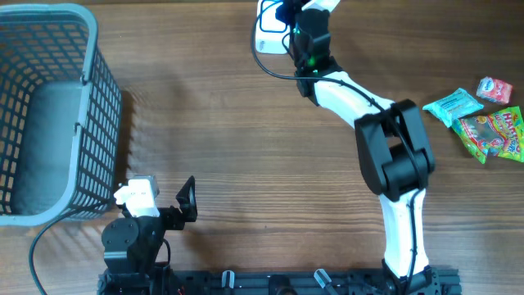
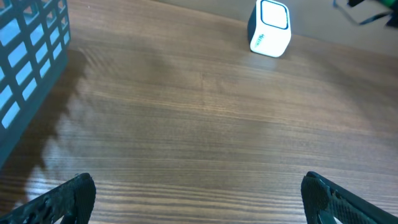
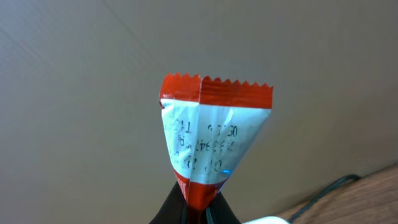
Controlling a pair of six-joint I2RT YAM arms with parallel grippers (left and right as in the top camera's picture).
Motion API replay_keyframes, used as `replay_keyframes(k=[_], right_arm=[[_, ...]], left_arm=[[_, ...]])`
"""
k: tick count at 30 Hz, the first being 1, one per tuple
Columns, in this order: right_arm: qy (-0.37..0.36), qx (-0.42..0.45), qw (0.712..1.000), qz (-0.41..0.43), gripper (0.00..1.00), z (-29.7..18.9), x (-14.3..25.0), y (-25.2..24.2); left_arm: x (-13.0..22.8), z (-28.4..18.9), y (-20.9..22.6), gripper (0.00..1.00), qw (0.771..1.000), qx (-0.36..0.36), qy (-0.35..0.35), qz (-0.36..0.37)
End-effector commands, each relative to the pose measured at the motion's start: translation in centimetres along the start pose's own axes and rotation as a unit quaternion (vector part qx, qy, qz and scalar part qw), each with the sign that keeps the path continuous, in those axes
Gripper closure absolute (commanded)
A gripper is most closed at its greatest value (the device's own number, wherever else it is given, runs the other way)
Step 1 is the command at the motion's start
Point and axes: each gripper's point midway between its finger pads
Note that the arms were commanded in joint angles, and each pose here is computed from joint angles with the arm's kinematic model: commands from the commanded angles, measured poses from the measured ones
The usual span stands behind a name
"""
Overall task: Scan the item barcode
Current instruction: 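Hold the red stick up to the white scanner with the right gripper, then place the red stick at the right edge on the other items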
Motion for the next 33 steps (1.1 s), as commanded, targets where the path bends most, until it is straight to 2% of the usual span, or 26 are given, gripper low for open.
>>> replay_keyframes(k=[1,8,15,18,21,25,28,31,33], right_arm=[[0.046,-0.087,0.995,-0.021,0.95,0.5,5.0,0.2],[0.082,-0.113,0.990,0.005,0.96,0.2,10.3,-1.2],[0.057,-0.132,0.985,-0.097,0.96,0.2,9.8,-1.1],[0.026,-0.187,0.978,-0.091,0.96,-0.1,7.5,0.2],[-0.034,-0.228,0.971,-0.065,0.96,-0.4,2.8,0.6],[-0.061,-0.210,0.973,-0.079,0.96,0.2,-2.3,-0.8],[-0.027,-0.136,0.983,-0.121,0.96,1.3,-5.7,-4.0],[0.022,0.032,0.979,-0.198,0.96,1.0,-9.2,-10.3],[0.042,0.168,0.959,-0.223,0.96,-0.9,-12.0,-15.5]], left_arm=[[-0.2,-0.1,0.0,0.00,1.000,0.000,-0.006,0.001],[-0.2,-0.1,0.0,0.00,1.000,0.000,-0.006,0.001],[-0.2,-0.1,0.0,0.00,1.000,0.000,-0.006,0.001],[-0.3,-0.1,0.0,0.00,1.000,0.000,-0.006,0.001],[-0.2,-0.1,0.0,0.00,1.000,0.000,-0.006,0.001],[-0.3,-0.1,0.0,0.00,1.000,0.000,-0.006,0.001],[-0.2,-0.1,0.0,0.00,1.000,0.000,-0.006,0.001],[-0.2,-0.1,0.0,0.00,1.000,0.000,-0.006,0.001],[-0.2,-0.1,0.0,0.00,1.000,0.000,-0.006,0.001]])
Point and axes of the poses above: each gripper's point midway between its finger pads, its own z axis out along the fingers, its own y axis along the line the jaws close on, x = y × z, and after that the axes turned 9 degrees about -z, right-handed
